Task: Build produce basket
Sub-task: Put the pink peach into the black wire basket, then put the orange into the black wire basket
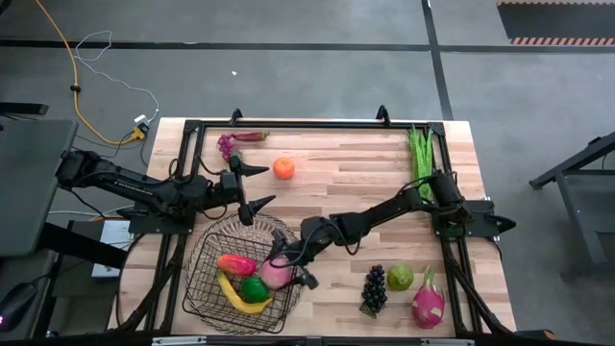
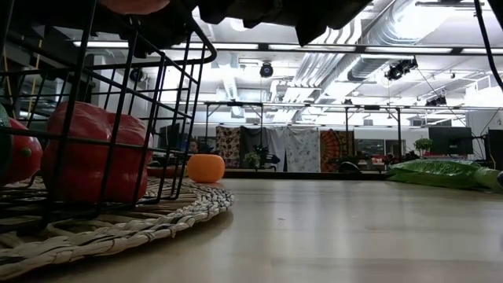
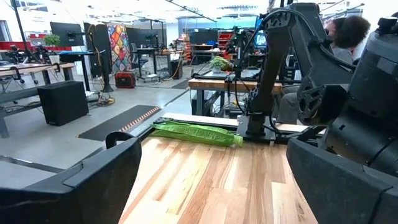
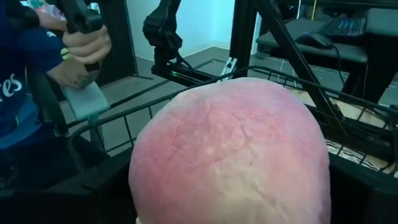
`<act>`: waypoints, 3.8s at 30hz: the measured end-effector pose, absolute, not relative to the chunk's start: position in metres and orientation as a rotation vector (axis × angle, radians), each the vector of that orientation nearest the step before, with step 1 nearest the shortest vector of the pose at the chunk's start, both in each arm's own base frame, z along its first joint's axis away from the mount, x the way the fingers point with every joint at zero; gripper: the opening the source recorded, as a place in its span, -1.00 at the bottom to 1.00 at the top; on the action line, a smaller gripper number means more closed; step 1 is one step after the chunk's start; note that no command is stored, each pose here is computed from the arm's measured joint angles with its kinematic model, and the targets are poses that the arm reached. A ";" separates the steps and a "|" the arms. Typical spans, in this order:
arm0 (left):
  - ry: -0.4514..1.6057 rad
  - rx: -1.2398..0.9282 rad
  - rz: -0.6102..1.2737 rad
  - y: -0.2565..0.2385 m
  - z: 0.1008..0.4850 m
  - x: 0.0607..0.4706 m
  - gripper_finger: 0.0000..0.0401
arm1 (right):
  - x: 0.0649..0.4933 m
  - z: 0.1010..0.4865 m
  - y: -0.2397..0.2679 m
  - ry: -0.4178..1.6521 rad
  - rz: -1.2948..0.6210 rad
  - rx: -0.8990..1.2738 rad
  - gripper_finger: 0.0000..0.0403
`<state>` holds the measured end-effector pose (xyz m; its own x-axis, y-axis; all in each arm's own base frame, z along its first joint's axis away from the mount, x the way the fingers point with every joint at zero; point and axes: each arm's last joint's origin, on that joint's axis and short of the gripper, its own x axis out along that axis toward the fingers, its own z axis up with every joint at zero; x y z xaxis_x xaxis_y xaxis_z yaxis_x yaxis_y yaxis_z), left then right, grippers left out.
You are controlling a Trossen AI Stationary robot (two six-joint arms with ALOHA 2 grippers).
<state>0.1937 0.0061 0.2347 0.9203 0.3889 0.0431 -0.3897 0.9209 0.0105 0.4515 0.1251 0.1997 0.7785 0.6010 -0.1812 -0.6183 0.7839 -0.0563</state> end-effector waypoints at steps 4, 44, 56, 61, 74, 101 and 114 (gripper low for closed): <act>-0.040 0.019 0.400 0.006 0.235 0.194 0.95 | 0.451 0.200 0.126 0.157 0.654 -0.117 0.73; -0.011 0.026 0.398 0.006 0.232 0.194 0.95 | 0.385 0.249 0.055 0.269 0.479 -0.139 0.96; -0.016 0.025 0.399 0.006 0.232 0.194 0.95 | 0.268 0.238 0.001 -0.027 0.003 -0.057 0.96; -0.015 0.025 0.396 0.006 0.232 0.194 0.95 | 0.250 0.238 -0.003 -0.049 -0.080 -0.039 0.96; -0.015 0.025 0.398 0.006 0.232 0.194 0.95 | 0.249 0.238 -0.002 -0.053 -0.076 -0.003 0.96; 0.496 -0.403 1.015 0.098 0.162 0.242 0.95 | 0.250 0.235 -0.002 -0.018 -0.076 -0.007 0.96; 0.478 -0.412 1.021 0.118 0.134 0.255 0.95 | 0.250 0.235 -0.002 -0.013 -0.076 0.000 0.96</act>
<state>0.2555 0.1184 0.1335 0.4372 0.7057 -0.5575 -0.8801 0.4633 -0.1038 0.2498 -0.0022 0.2346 0.9970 -0.0762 0.0126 0.0762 0.9971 0.0008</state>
